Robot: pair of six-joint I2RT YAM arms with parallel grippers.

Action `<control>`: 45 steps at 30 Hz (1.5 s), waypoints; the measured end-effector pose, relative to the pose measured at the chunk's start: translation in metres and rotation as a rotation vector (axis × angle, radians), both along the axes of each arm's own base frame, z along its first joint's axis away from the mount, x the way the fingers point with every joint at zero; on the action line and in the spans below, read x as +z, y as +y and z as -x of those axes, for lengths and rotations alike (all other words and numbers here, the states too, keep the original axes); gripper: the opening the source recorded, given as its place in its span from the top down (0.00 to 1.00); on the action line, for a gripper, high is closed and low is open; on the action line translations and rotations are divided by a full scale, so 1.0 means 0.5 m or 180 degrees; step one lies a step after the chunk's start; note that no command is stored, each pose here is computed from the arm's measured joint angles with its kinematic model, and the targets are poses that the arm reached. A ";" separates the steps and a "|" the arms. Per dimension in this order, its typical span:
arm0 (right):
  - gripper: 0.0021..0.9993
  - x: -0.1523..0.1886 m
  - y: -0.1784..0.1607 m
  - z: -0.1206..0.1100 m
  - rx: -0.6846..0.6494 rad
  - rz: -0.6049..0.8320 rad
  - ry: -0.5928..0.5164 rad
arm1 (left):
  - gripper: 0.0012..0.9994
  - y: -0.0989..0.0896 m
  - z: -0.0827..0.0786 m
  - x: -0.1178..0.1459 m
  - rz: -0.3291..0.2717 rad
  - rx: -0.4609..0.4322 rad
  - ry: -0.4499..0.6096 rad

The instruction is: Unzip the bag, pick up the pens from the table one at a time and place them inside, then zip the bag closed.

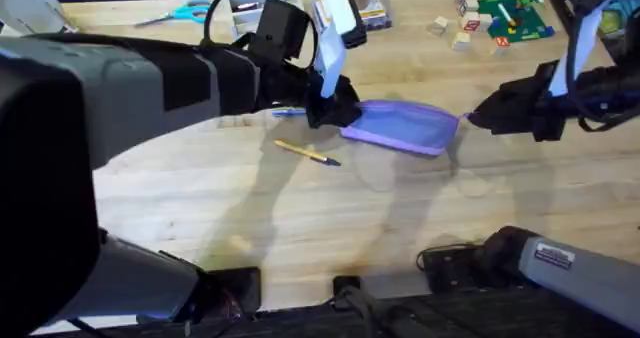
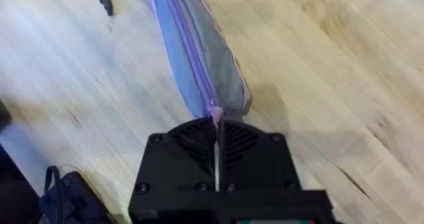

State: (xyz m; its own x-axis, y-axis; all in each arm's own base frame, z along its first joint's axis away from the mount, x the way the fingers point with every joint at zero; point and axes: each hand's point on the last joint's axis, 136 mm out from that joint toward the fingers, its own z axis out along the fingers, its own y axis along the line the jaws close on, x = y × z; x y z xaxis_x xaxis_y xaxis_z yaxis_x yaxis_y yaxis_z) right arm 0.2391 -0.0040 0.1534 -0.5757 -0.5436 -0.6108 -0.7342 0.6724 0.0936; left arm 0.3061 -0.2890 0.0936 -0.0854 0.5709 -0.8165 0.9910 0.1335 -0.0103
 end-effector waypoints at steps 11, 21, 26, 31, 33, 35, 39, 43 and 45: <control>0.97 0.014 0.026 -0.010 0.0142 -0.0077 -0.0115 | 0.95 0.001 0.000 0.000 -0.0001 0.0003 0.0001; 0.97 0.026 0.098 -0.048 0.0696 0.0043 -0.0484 | 0.95 0.001 -0.002 -0.001 -0.0011 0.0013 -0.0004; 0.97 0.038 0.150 -0.084 0.0908 0.0095 -0.0726 | 0.95 0.006 -0.007 -0.002 -0.0025 0.0044 -0.0011; 0.97 0.029 0.219 -0.110 0.1145 0.0087 -0.0804 | 0.95 0.012 -0.012 -0.003 -0.0037 0.0078 -0.0016; 0.97 0.018 0.248 -0.114 0.1251 0.0089 -0.0784 | 0.95 0.014 -0.014 -0.004 -0.0043 0.0093 -0.0019; 0.97 0.009 0.278 -0.118 0.1353 0.0067 -0.0777 | 0.95 0.014 -0.015 -0.004 -0.0044 0.0095 -0.0018; 0.97 0.000 0.328 -0.128 0.1469 0.0002 -0.0809 | 0.95 0.014 -0.014 -0.004 -0.0042 0.0093 -0.0017; 0.97 -0.011 0.370 -0.139 0.1516 -0.0081 -0.0810 | 0.95 0.014 -0.014 -0.004 -0.0041 0.0092 -0.0017; 0.97 -0.016 0.383 -0.144 0.1514 -0.0112 -0.0801 | 0.95 0.014 -0.014 -0.004 -0.0041 0.0092 -0.0017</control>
State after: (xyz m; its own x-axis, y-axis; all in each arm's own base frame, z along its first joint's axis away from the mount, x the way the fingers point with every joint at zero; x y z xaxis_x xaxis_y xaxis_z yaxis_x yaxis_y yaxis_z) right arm 0.3111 0.1877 0.1455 -0.1044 -0.6853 -0.7207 -0.9595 0.2599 -0.1082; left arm 0.3132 -0.2820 0.0918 -0.0977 0.5789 -0.8095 0.9868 0.1621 -0.0032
